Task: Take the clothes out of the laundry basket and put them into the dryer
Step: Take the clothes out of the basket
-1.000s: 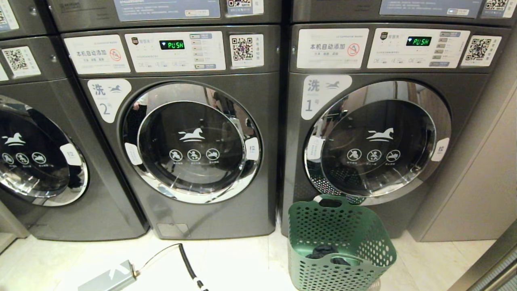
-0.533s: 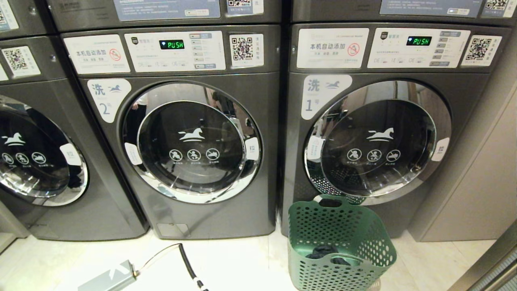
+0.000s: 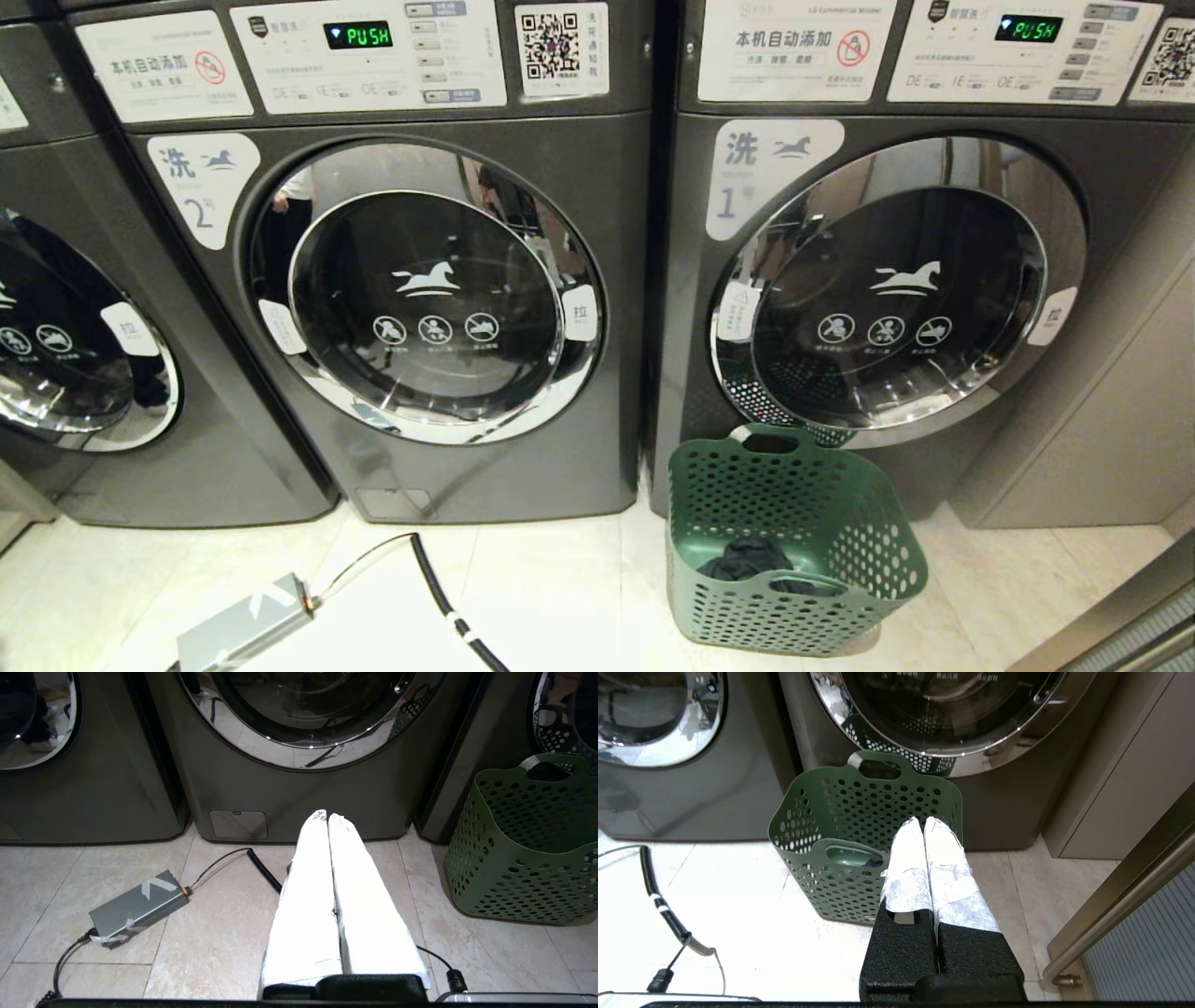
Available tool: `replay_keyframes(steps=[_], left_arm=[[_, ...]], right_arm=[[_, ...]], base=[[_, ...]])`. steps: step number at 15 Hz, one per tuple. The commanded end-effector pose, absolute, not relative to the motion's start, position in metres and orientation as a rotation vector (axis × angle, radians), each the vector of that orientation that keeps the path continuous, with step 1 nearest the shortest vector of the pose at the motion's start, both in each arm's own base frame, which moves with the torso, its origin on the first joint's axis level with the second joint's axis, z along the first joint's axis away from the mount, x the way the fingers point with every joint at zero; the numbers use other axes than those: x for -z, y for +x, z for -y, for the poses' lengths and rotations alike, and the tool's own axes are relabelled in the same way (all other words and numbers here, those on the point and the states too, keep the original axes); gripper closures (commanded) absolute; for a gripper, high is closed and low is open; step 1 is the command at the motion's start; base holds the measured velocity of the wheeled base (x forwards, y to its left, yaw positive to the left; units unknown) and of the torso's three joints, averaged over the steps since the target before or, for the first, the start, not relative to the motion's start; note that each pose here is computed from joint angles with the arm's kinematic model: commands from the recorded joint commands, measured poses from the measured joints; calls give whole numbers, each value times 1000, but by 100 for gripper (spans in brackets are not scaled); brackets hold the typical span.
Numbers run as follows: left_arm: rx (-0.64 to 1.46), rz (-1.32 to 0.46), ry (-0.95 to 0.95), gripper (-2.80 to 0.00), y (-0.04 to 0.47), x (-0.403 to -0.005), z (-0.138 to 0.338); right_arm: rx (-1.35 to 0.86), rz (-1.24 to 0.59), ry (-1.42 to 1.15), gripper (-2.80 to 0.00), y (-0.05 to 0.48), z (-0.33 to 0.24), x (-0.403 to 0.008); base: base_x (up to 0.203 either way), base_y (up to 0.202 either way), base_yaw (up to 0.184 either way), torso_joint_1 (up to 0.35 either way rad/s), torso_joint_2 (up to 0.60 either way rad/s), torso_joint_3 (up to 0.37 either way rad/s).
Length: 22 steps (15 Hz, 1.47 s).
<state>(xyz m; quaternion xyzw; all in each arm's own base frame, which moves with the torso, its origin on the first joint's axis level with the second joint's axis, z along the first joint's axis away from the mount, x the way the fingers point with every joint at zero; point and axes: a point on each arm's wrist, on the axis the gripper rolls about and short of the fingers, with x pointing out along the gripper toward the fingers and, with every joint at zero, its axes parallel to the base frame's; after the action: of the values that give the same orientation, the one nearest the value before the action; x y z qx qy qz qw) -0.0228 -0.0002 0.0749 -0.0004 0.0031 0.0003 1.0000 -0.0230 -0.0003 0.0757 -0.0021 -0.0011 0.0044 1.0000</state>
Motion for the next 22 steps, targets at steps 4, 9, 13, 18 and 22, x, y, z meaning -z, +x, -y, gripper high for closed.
replay_keyframes(steps=[4,9,13,18,22], left_arm=[[-3,-5,-2,0,-23,-75,0],[-3,-5,-2,0,-23,-75,0],[-3,-5,-2,0,-23,-75,0],[-3,-5,-2,0,-23,-75,0],[-3,-4,-3,0,-23,-75,0]], right_arm=[[-9,1,-6,0,-23,0,-76],[-9,1,-6,0,-23,0,-76],[-9,2,-6,0,-23,0,-76],[-9,2,-5,0,-23,0,-76],[-9,0,-5,0,-23,0,-75]], base=[[0,0,0,3,5,-198],[0,0,0,4,1,-197],[0,0,0,1,2,-199],[0,0,0,1,2,-198],[0,0,0,3,4,-196]])
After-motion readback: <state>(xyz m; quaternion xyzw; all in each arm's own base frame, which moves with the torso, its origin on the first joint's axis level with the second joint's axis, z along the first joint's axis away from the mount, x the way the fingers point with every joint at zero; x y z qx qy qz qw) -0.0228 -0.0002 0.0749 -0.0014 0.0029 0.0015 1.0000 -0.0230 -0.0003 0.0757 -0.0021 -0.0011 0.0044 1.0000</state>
